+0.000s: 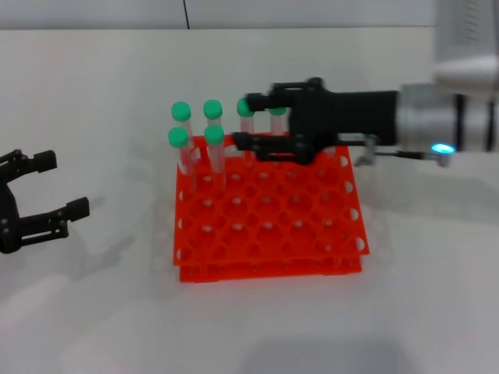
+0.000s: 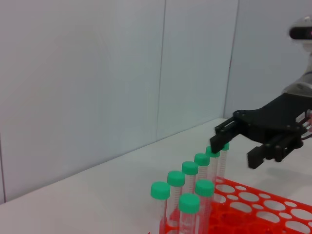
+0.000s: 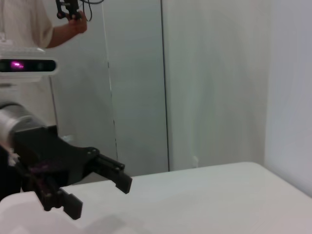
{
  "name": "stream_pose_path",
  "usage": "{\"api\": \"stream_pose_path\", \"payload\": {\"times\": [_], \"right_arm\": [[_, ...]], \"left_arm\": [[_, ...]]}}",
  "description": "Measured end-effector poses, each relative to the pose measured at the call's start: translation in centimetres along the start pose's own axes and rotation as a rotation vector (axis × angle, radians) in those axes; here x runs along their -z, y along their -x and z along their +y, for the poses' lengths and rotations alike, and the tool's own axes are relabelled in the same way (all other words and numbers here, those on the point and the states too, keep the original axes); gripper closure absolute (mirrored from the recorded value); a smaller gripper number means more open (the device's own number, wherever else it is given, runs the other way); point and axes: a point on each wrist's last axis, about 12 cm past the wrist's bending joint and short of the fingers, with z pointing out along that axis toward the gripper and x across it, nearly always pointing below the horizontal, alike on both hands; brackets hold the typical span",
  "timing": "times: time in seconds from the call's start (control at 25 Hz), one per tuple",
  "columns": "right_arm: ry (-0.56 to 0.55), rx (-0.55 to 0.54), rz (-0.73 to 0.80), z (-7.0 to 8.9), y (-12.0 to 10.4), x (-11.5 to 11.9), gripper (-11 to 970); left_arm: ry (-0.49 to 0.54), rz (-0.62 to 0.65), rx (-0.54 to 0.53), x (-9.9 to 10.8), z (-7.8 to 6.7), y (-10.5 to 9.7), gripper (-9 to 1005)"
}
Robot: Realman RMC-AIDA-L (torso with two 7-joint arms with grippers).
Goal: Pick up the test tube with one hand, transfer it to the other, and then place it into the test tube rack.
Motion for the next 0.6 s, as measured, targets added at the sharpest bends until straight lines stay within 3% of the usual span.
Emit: {"api": "stream_pose_path", "payload": {"times": [0.28, 0.6], "right_arm": [[-0.074, -0.018, -0.038, 1.1, -3.7, 4.8, 353], [-0.11, -0.055, -0.057, 2.0, -6.3, 7.5, 344]], "left_arm": [[-0.044, -0.012, 0.014, -0.7, 1.0, 0.1, 101], [-0.096, 0.024, -0.005, -1.1, 1.2, -0.2, 102]]}}
